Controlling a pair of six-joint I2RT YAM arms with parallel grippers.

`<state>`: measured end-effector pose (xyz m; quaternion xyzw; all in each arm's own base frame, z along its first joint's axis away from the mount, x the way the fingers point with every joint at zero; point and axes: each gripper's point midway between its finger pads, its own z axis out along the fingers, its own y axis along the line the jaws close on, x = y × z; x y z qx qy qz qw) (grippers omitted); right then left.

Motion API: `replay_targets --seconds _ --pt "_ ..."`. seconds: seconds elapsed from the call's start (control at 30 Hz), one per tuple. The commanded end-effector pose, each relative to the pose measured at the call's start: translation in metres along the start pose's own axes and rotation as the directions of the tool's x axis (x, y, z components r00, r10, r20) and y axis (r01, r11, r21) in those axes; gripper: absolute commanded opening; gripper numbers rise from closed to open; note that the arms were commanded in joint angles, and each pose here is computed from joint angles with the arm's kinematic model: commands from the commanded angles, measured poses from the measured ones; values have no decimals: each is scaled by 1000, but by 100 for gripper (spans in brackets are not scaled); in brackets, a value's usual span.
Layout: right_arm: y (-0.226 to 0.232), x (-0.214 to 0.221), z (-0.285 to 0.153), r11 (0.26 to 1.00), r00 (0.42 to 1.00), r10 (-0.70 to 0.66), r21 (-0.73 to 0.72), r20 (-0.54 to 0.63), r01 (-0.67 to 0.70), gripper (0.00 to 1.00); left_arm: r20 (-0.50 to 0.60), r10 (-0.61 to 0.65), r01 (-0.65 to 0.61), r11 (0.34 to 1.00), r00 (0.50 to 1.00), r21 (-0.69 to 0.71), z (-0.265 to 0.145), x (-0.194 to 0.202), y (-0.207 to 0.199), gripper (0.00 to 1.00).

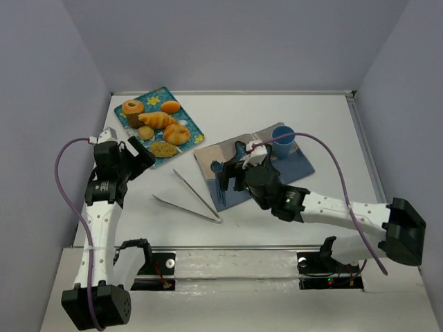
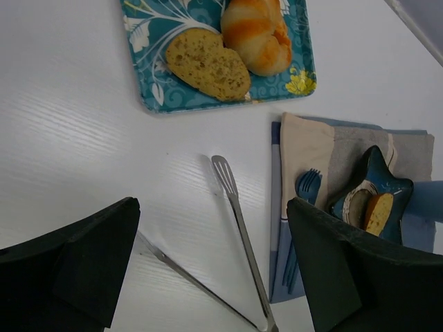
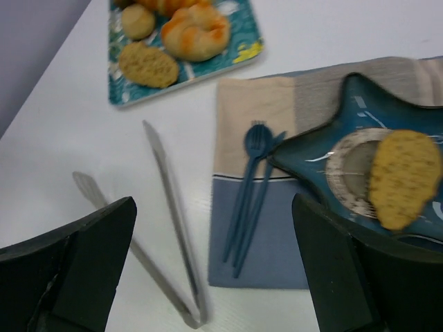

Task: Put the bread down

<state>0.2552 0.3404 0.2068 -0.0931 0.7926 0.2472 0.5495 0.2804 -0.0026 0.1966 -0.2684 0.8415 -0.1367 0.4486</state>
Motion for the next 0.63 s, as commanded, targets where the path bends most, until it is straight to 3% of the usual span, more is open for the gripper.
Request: replay_targets --seconds 0.0,0.2,0.6 --pt "-70 -37 -40 959 979 32 271 199 -87 100 12 -34 34 999 999 41 0 6 -20 99" --pt "-114 -33 -77 919 978 10 383 208 -91 100 8 -51 50 995 999 91 5 16 -43 99" --pt "-121 -30 -84 907 985 -6 415 174 -68 100 -11 -52 53 995 999 82 11 22 -47 99"
